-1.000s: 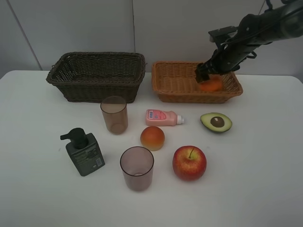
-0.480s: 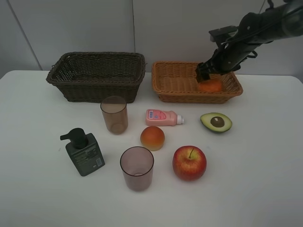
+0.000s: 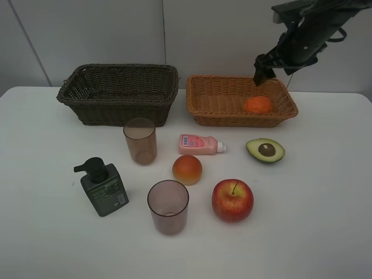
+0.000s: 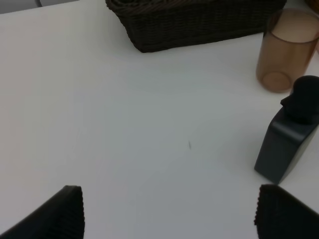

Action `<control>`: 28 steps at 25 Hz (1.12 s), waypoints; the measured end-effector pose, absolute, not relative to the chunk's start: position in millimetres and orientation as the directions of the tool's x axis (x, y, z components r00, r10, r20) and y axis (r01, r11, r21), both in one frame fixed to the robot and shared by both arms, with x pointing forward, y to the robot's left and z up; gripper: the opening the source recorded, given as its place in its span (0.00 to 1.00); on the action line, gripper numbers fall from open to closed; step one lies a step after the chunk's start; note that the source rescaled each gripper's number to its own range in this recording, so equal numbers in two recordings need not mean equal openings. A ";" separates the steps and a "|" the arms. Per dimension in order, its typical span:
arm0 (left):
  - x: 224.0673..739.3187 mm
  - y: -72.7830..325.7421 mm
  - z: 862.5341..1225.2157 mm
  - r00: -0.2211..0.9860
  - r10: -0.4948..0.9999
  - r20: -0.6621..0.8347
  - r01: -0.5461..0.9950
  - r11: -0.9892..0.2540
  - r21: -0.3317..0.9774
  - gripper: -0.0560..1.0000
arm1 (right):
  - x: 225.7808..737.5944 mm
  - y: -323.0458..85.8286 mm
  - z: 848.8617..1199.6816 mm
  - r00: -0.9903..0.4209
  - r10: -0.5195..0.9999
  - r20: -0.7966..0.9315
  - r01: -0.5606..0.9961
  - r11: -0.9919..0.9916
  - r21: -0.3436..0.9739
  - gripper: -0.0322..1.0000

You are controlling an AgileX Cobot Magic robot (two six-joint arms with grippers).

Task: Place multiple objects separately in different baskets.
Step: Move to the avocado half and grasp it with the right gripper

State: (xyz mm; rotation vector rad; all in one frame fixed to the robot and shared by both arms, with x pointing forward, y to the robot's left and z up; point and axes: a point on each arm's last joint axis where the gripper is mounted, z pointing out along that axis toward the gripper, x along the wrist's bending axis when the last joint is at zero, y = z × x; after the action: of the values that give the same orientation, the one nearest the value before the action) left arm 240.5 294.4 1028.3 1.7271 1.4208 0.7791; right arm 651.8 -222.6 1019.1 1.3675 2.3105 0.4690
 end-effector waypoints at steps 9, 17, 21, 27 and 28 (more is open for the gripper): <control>240.5 294.4 1028.3 0.197 0.980 -0.007 0.521 -0.098 0.848 0.93 | 607.1 -220.2 1010.7 -0.501 0.853 -0.146 0.784 0.519 0.341 0.66; 240.5 294.4 1028.3 0.197 0.980 -0.007 0.521 -0.098 0.848 0.93 | 581.2 -222.7 972.7 -0.536 0.839 -0.098 0.800 0.541 0.258 0.66; 240.5 294.4 1028.3 0.197 0.980 -0.007 0.521 -0.098 0.848 0.93 | 578.2 -220.0 964.4 -0.578 0.813 -0.071 0.778 0.575 0.254 0.66; 240.5 294.4 1028.3 0.197 0.980 -0.007 0.521 -0.098 0.848 0.93 | 583.0 -216.3 941.3 -0.642 0.766 -0.042 0.742 0.634 0.220 0.66; 240.5 294.4 1028.3 0.197 0.980 -0.007 0.521 -0.098 0.848 0.93 | 583.4 -216.1 937.3 -0.653 0.756 -0.040 0.735 0.645 0.210 0.66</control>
State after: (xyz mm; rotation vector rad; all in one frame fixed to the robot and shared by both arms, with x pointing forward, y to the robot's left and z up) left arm 240.5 294.4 1028.3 1.7271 1.4208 0.7791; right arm 583.4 -216.1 937.3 1.2457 2.7357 0.2659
